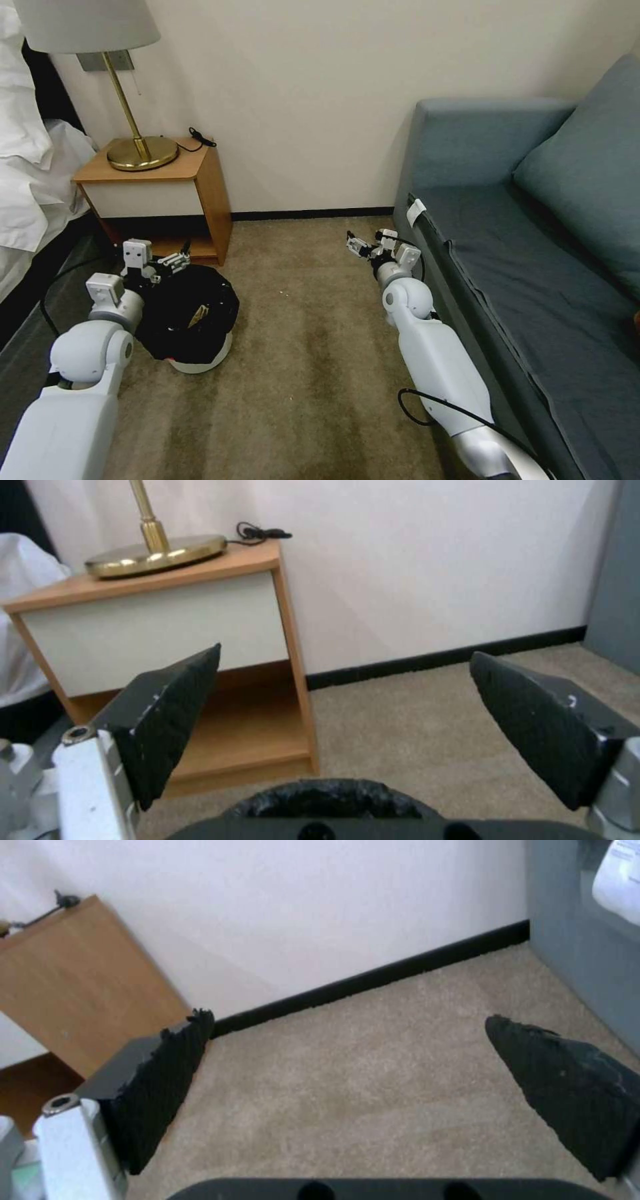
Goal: Pick up the trash bin, then pick up the garbage on the floor and place it into the trash bin.
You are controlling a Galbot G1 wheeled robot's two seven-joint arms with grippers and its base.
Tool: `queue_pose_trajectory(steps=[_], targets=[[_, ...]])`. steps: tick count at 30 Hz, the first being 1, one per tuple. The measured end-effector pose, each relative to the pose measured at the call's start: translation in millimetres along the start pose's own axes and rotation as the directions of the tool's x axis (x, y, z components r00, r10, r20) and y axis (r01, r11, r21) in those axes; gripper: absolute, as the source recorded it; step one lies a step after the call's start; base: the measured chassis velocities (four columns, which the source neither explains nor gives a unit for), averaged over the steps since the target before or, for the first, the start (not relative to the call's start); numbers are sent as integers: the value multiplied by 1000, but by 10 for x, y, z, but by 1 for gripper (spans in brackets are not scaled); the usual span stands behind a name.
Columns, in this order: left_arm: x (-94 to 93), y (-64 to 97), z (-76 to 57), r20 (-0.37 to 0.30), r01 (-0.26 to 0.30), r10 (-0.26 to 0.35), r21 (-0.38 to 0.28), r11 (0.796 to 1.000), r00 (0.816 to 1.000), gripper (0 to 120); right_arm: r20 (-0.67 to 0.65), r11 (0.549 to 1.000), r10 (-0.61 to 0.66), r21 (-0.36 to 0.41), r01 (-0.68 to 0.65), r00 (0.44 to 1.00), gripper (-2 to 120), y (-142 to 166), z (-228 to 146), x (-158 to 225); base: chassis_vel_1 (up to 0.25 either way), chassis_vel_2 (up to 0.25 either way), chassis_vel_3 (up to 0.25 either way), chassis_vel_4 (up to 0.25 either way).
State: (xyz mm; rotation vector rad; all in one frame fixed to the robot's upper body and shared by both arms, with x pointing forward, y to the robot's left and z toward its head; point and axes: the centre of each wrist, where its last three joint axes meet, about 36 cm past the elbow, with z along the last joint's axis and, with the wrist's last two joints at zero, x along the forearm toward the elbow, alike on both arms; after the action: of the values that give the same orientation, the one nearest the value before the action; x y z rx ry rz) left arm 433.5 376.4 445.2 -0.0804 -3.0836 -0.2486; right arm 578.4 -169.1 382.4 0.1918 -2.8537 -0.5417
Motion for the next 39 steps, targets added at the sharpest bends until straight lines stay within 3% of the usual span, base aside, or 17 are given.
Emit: queue_pose_trajectory(steps=[8,39], targets=[[-81,-247,100,-8,-47,47,24,999,999,100,9,998,49,-45,-49,999,100,-274,235,-18,0,0,0,0],[-86,-257,99,-10,-43,44,20,999,999,100,9,998,49,-47,-49,999,100,-273,247,-23,0,0,0,0]])
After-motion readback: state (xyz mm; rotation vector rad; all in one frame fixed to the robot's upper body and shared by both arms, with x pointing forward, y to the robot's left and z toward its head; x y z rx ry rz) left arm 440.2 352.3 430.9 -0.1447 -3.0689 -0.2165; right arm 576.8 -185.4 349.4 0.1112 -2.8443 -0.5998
